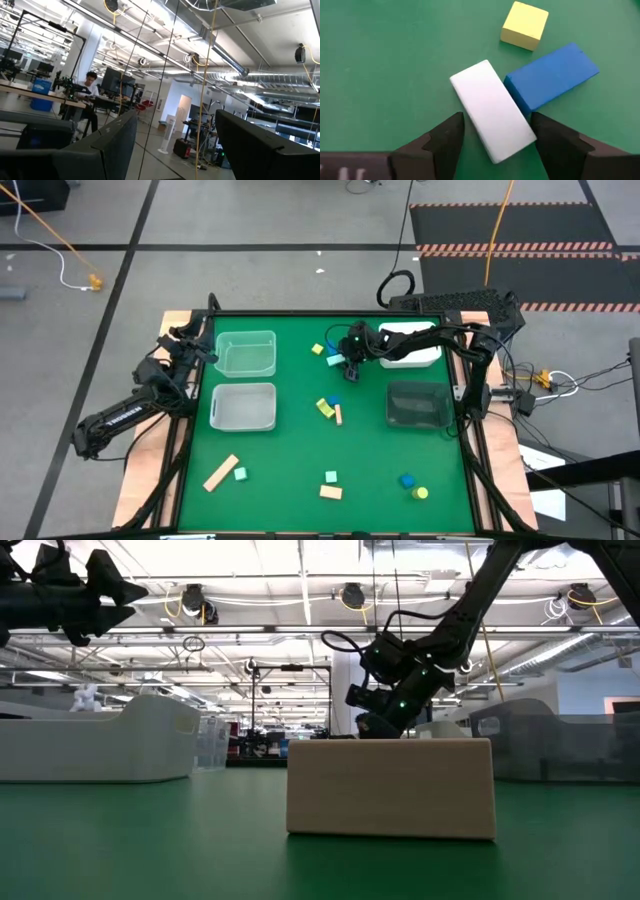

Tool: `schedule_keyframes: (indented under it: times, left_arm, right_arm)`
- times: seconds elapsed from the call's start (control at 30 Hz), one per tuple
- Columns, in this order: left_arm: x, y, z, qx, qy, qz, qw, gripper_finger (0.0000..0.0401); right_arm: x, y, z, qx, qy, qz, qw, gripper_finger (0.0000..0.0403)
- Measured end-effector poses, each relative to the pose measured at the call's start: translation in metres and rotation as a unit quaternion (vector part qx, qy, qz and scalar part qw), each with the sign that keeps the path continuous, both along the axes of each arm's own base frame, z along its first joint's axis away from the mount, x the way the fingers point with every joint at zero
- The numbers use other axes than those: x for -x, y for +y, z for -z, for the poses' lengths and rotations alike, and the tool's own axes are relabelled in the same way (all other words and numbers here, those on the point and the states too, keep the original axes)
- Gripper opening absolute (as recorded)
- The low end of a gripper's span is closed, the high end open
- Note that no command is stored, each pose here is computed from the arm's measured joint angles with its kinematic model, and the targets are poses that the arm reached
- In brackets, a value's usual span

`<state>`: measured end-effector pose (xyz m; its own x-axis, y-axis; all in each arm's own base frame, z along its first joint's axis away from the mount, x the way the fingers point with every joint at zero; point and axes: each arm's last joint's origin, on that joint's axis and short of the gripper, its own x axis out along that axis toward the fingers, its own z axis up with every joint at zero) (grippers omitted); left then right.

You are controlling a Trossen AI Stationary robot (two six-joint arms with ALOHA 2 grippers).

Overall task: Sort & place blocks by color
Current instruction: Put the top light blue block into the white bin

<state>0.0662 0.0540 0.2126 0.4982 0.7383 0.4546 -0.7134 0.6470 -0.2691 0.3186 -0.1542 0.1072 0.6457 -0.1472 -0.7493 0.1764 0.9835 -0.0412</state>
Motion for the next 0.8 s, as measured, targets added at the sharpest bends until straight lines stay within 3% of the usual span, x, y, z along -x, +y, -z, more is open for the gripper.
schedule_keyframes:
  times: [0.37,0.53,0.8]
  left_arm:
    - [0.0,0.0,0.0,0.0,0.0,0.0,1.0,0.0269]
    - [0.0,0.0,0.0,0.0,0.0,0.0,1.0,0.0269]
    - [0.0,0.0,0.0,0.0,0.0,0.0,1.0,0.0269]
  right_arm:
    - [0.002,0.009,-0.005,-0.021,0.016,0.007,1.0,0.0115]
    - [0.01,0.015,-0.024,-0.029,0.023,0.004,0.999,0.012]
    - [0.022,0.024,-0.077,-0.015,-0.033,0.009,0.999,0.0119]
